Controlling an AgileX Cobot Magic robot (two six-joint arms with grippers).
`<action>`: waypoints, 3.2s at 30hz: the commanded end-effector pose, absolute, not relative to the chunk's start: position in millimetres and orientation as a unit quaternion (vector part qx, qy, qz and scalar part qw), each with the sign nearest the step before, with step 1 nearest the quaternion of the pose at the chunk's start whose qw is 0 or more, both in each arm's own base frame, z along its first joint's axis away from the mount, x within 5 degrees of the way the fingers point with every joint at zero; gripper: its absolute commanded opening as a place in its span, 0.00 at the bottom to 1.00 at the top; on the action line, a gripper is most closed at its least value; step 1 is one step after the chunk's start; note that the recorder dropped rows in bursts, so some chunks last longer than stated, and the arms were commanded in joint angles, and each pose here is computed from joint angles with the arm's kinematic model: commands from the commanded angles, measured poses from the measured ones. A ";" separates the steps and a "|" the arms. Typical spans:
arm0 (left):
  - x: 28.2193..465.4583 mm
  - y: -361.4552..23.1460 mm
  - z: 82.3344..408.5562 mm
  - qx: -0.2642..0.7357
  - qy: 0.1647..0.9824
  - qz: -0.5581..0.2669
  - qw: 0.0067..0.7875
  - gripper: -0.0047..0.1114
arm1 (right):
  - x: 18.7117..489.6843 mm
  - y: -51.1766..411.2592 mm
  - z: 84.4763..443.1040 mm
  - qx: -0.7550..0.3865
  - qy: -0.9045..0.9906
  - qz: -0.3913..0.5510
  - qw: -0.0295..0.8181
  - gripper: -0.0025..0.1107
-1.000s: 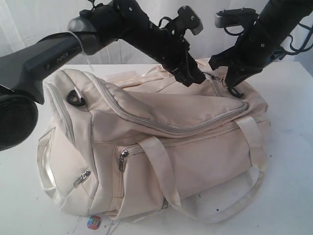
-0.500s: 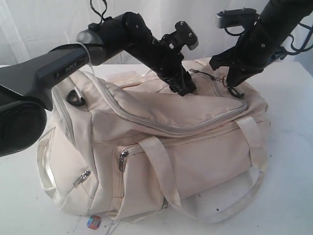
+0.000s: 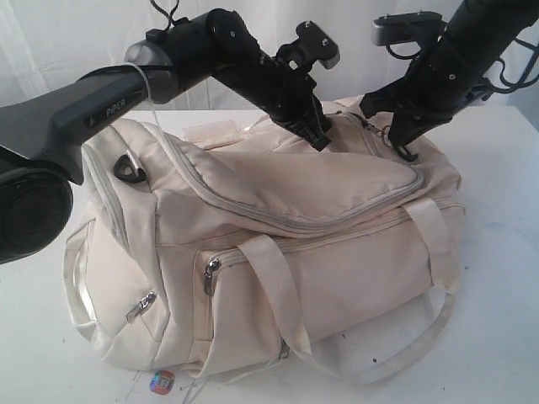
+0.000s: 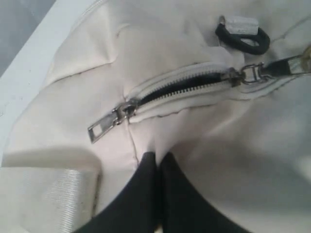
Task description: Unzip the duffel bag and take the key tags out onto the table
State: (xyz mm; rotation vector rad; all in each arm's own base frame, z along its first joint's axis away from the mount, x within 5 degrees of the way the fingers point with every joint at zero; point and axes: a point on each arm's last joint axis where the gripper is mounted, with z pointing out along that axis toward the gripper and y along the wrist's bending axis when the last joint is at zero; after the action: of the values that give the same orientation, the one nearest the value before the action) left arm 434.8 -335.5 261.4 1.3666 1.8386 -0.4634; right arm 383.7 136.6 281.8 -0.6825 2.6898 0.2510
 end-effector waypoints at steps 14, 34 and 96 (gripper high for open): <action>427.2 -334.5 285.2 0.526 0.721 -0.200 0.404 0.04 | 377.6 117.0 265.2 -0.240 0.962 0.015 0.129 0.02; 434.2 -328.5 287.1 0.514 0.723 -0.194 0.419 0.04 | 368.6 111.1 265.5 -0.236 0.969 -0.004 0.080 0.02; 435.0 -327.6 287.1 0.513 0.723 -0.193 0.420 0.04 | 280.0 101.3 265.6 -0.220 0.971 0.085 0.028 0.02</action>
State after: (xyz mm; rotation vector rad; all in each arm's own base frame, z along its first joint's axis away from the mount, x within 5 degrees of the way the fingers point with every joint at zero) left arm 437.2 -329.0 270.5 1.3302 1.8414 -0.4643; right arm 288.1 102.9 267.1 -0.6445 2.9587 0.1955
